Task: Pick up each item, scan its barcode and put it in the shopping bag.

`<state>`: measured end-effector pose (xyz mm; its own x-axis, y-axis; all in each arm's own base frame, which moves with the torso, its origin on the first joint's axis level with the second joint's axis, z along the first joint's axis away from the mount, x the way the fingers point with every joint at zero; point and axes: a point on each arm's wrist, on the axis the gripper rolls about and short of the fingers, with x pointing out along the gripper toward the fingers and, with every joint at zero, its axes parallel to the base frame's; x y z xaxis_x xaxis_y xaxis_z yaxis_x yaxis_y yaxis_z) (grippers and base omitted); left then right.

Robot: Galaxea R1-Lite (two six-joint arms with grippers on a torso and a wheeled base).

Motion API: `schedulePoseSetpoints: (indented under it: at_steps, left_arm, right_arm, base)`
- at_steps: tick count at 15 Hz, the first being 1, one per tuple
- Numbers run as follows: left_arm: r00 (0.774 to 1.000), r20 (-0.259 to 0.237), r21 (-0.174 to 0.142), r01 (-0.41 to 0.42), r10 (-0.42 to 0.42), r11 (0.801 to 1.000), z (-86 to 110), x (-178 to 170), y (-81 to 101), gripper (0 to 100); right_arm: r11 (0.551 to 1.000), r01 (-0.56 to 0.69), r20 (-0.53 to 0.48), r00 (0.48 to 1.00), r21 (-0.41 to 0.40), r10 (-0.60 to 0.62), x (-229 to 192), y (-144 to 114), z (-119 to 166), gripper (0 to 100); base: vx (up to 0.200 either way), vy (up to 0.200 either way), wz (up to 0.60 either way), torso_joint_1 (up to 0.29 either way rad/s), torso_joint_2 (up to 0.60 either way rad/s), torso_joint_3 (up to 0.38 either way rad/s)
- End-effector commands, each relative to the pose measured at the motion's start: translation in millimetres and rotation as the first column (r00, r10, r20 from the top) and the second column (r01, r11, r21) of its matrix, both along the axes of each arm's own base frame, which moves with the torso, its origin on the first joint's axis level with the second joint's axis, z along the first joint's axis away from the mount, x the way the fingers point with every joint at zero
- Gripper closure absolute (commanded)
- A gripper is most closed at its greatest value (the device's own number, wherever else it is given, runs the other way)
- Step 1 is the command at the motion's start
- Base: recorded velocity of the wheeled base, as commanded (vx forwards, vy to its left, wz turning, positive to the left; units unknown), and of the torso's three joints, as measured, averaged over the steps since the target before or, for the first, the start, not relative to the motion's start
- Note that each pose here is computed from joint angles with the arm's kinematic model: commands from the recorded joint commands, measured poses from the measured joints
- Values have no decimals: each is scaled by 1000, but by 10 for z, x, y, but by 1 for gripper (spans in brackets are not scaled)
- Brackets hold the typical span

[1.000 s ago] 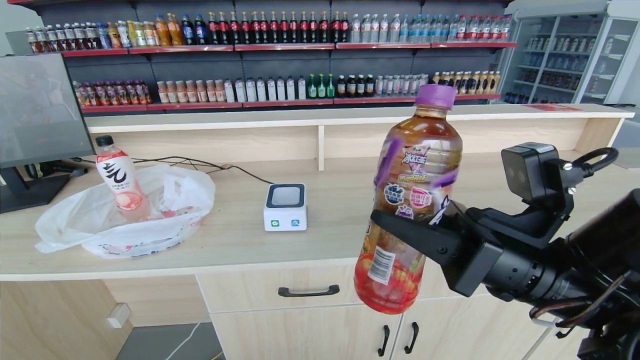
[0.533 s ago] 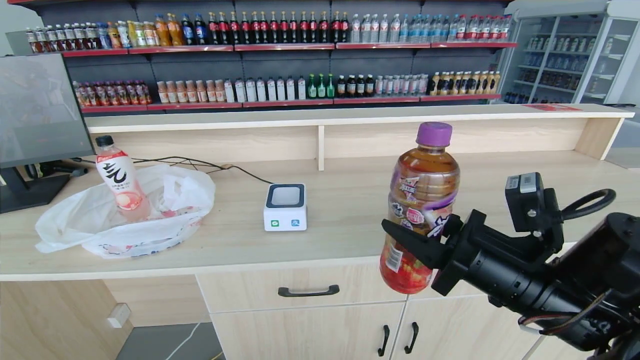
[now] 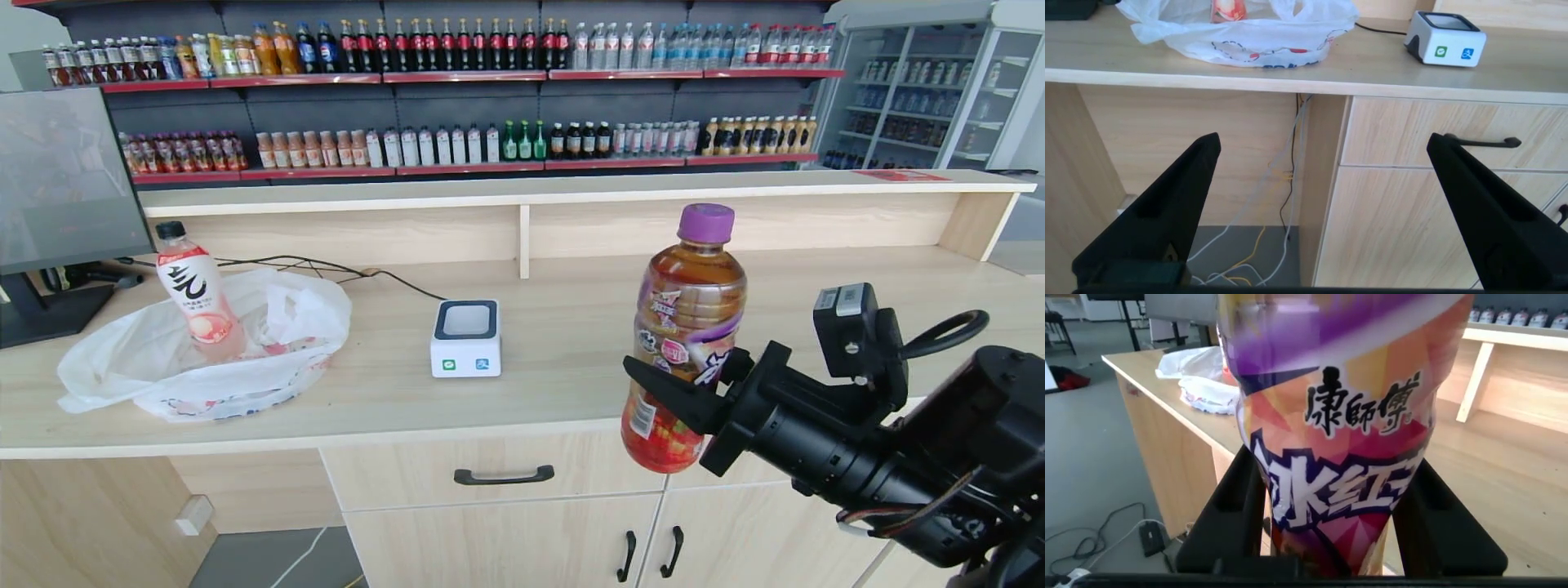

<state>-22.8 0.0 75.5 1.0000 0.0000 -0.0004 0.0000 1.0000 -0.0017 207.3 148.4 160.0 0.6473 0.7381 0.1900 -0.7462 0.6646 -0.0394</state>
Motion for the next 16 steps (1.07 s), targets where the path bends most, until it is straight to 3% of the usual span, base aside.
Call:
schedulePoseSetpoints:
  at_steps: [1,6,16]
  left_arm:
    - [1000,0,0,0,0,1000,0,0,0,0]
    - [1000,0,-1,-2,2,1000,0,0,0,0]
    - [1000,0,-6,-2,2,1000,0,0,0,0]
  right_arm:
    - [1000,-1,-6,1000,-2,1,-14,-9,-12,100]
    - [1000,-2,-11,1000,-11,2,52,36,-50,100]
    - [1000,-2,-19,1000,-16,2,75,52,-77,100]
  base:
    - [0,0,0,0,0,0]
    - [0,0,0,0,0,0]
    - [0,200,0,8,4,1]
